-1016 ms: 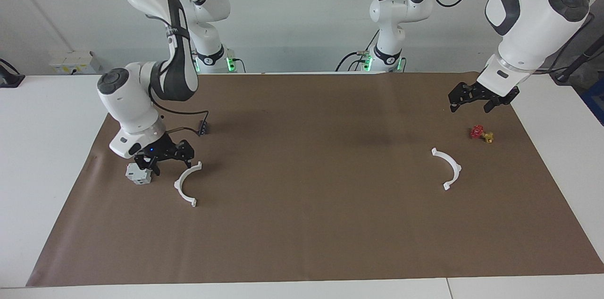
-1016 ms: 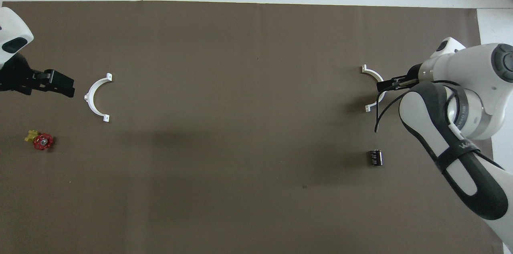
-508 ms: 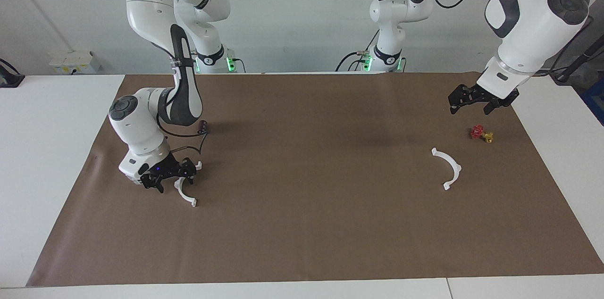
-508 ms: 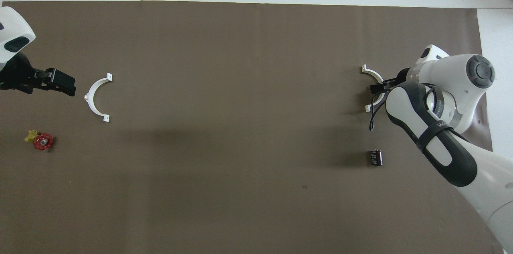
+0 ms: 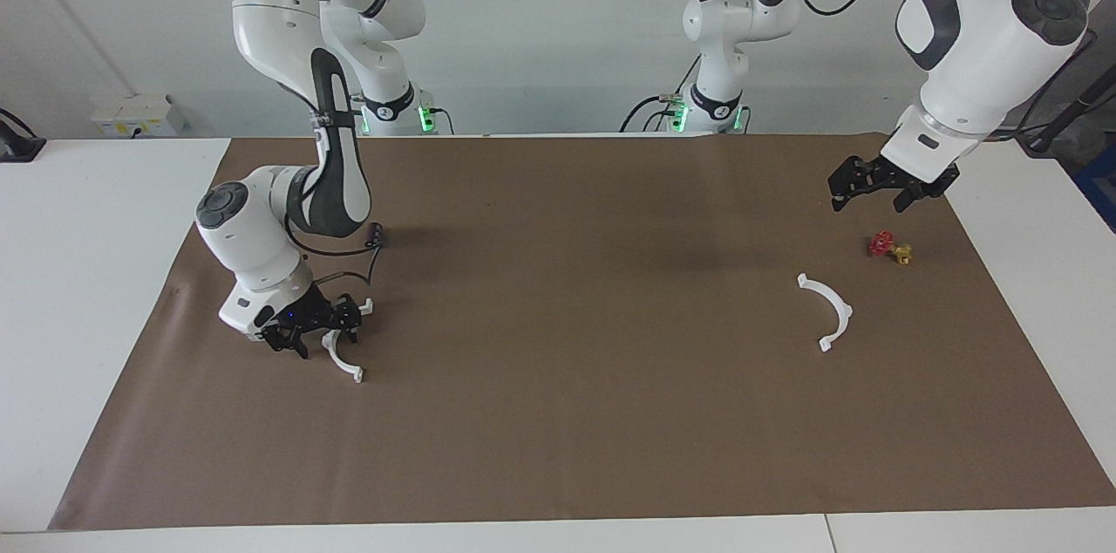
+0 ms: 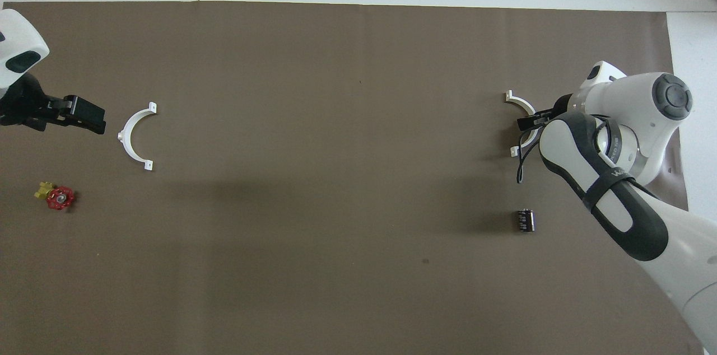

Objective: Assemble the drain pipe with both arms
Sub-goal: 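Reach the right gripper to the white clamp half and grasp it, then carry the clamp half with the right gripper toward the table centre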

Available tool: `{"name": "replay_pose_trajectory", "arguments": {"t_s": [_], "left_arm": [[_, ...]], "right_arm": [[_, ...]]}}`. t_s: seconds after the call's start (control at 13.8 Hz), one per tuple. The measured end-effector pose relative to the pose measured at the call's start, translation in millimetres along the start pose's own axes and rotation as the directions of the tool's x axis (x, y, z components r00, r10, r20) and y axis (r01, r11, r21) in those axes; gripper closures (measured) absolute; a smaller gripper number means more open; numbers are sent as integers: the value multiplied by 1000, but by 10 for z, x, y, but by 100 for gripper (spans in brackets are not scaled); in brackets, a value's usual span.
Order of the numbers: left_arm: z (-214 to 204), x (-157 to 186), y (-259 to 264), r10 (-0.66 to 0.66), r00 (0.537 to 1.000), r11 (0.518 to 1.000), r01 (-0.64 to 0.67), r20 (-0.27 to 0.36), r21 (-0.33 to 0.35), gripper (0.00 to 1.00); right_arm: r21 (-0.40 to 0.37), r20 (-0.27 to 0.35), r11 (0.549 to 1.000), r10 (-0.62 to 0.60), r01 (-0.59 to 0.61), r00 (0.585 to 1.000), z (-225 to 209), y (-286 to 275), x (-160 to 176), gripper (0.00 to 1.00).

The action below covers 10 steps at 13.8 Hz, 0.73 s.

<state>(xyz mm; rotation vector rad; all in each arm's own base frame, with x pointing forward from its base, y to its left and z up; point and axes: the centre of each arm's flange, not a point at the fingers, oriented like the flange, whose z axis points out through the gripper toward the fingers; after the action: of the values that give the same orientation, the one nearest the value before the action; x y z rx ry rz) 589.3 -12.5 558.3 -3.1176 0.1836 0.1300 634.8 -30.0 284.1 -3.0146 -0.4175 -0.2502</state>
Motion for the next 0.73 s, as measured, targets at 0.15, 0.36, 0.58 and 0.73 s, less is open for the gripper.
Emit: {"name": "replay_pose_trajectory", "arguments": {"t_s": [0.15,0.36,0.58,0.73], "left_arm": [[0,0,0,0,1000,1000,0,0,0,0],[-1,0,0,0,1000,1000,0,0,0,0],[-22,0,0,0,1000,1000,0,-4,0,0],[-50,1,-1,0,1000,1000,0,-10,1,0]], "right_arm": [[3,1,1000,-2,2,1000,-31,-9,19,52],[11,10,1000,-5,5,1000,-45,-24,34,80],[29,24,999,-20,20,1000,-128,-96,120,80],[51,39,999,-11,9,999,-268,-299,264,80]]}}
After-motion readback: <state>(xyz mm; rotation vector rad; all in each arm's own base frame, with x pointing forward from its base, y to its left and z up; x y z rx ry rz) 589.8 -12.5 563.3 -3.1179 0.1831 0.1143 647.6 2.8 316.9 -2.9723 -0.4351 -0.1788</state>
